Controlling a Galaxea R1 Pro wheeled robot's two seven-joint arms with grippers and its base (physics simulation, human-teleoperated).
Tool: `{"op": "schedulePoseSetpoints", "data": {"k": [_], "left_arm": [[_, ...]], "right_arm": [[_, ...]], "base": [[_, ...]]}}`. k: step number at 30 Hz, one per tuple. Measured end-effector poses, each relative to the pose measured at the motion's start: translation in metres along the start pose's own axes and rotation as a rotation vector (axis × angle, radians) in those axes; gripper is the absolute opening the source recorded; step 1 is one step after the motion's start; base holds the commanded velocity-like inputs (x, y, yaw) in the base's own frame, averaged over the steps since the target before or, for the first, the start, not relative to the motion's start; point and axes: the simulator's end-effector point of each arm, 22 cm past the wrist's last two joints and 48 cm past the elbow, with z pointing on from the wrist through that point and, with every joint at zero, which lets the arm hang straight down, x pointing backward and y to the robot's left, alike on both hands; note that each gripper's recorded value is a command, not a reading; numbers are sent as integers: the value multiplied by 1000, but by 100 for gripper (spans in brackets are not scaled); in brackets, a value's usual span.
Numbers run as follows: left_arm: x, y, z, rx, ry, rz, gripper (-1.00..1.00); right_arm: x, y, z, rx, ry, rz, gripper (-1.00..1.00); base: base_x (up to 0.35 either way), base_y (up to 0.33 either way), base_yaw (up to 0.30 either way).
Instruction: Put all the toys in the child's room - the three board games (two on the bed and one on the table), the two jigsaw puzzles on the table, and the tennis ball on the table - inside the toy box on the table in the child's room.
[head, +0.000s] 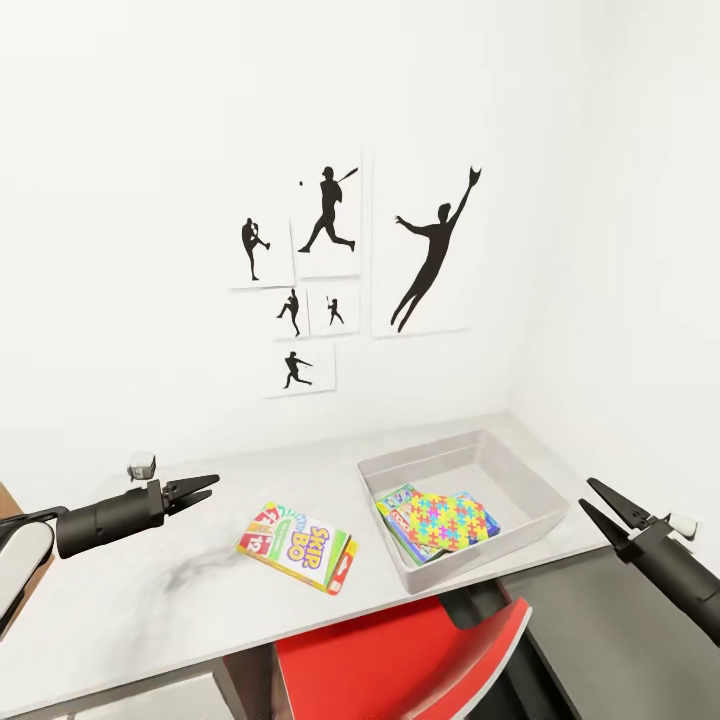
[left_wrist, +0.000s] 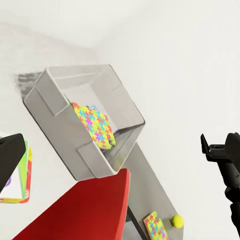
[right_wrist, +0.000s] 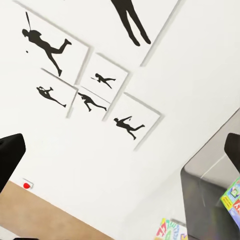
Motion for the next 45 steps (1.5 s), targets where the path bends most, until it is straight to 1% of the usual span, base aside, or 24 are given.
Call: {"op": "schedulePoseSetpoints", "data": {"k": [11, 18, 34, 45], "left_arm": [[0, 0, 0, 0, 0, -1, 100], [-1, -1, -1, 1, -2, 2, 100], [-2, -3, -1, 2, -4, 5, 100], [-2, -3, -1, 2, -4, 5, 100]], "right_arm": [[0, 0, 0, 3, 0, -2, 100], [-1, 1, 0, 1, -1, -5, 100], [-1, 2, 0, 1, -2, -5, 100], [-1, 2, 0, 1, -3, -5, 100]], "base": [[-1, 0, 16], [-83, 43, 225], [-140, 120, 275], [-147, 182, 36]]}}
